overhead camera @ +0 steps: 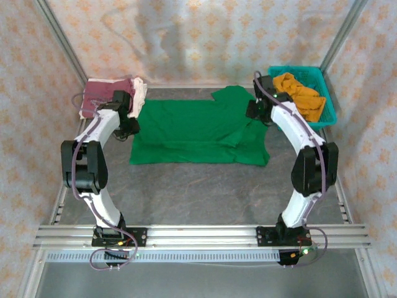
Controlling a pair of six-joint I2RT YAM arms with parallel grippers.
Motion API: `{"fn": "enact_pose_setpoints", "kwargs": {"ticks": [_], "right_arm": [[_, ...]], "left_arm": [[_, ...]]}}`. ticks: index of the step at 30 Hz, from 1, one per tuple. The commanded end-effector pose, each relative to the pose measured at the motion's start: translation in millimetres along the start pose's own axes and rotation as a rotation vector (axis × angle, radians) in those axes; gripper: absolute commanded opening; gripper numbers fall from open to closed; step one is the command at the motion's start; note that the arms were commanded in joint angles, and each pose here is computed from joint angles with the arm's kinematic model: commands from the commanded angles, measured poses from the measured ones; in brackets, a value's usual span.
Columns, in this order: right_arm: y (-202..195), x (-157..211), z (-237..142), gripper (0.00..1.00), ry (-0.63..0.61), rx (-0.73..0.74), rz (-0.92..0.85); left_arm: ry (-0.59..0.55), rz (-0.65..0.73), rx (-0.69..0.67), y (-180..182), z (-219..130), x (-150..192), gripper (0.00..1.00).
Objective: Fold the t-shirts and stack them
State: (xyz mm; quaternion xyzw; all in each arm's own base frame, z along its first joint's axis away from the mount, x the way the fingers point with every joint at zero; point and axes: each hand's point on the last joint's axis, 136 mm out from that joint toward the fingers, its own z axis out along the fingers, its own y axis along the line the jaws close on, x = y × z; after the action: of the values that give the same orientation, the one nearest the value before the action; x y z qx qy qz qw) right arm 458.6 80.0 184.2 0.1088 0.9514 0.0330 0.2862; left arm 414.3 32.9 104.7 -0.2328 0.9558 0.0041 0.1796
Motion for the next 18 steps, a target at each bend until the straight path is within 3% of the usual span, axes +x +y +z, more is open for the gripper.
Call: {"fn": "enact_pose_setpoints", "kwargs": {"ticks": [1,4,8,12,18], "right_arm": [[15.6,-41.2,-26.7,0.47,-0.094,-0.065,-0.013],[18.2,-38.1,-45.7,0.46,-0.114,-0.101,-0.02],[27.8,15.5,-52.4,0.44,-0.078,-0.215,-0.012],[36.5,68.6,-37.2,0.42,-0.023,-0.296,0.046],[23.9,112.8,-2.7,0.3,0.07,-0.239,0.159]], "left_arm": [[-0.122,-0.025,-0.052,8.1,-28.0,-31.6,0.37],[-0.167,-0.003,-0.053,6.3,-44.1,-22.3,0.37],[-0.145,0.031,-0.025,5.0,-39.5,19.8,0.37],[-0.089,0.06,0.024,-6.1,-19.0,60.6,0.36],[0.001,0.08,0.055,-19.5,17.7,78.3,0.33]]}}
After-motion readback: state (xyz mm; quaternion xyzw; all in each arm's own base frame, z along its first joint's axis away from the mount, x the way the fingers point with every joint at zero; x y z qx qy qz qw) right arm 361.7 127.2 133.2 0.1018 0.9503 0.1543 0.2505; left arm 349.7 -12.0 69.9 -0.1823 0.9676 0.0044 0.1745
